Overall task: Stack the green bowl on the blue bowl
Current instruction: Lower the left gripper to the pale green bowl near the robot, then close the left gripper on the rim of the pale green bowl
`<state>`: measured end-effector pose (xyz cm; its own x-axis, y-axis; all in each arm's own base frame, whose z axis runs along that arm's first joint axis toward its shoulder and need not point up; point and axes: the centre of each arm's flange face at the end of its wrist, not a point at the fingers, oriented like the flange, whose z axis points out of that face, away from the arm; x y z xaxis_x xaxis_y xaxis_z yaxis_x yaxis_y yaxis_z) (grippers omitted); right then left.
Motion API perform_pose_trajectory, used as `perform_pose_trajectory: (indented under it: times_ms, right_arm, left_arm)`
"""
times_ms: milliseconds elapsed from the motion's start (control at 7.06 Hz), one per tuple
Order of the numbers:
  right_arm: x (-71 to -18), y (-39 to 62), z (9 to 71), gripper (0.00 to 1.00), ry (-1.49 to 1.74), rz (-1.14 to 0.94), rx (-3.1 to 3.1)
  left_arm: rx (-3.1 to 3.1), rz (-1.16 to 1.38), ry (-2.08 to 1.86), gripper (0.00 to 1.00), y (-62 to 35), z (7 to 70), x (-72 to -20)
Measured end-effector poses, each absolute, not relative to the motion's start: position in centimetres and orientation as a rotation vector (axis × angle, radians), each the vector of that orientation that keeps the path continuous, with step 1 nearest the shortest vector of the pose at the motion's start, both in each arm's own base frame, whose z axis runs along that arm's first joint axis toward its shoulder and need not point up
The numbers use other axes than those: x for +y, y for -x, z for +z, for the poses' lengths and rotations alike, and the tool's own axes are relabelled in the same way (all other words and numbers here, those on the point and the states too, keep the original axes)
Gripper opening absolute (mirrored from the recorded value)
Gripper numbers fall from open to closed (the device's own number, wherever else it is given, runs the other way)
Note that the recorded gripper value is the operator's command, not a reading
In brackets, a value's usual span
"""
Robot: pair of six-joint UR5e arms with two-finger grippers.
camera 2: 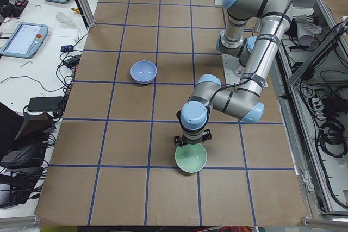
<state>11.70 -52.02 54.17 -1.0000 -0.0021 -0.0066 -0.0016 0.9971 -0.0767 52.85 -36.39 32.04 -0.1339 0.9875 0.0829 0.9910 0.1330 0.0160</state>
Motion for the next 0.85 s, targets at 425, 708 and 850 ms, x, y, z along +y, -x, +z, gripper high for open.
perform_pose_trajectory:
  times_ms: [425,708,850]
  right_arm:
    - [-52.0,-11.7,54.2,1.00,0.003,-0.121,3.133]
    - [-52.0,-11.7,54.2,1.00,0.003,-0.121,3.132]
    - [-52.0,-11.7,54.2,1.00,0.003,-0.121,3.132]
  left_arm:
    - [-2.080,-0.060,2.270,1.00,-53.6,26.5,-33.9]
    - [-2.055,-0.022,2.281,1.00,-53.8,24.3,-33.3]
    - [-2.070,-0.023,2.274,1.00,-54.5,23.6,-32.4]
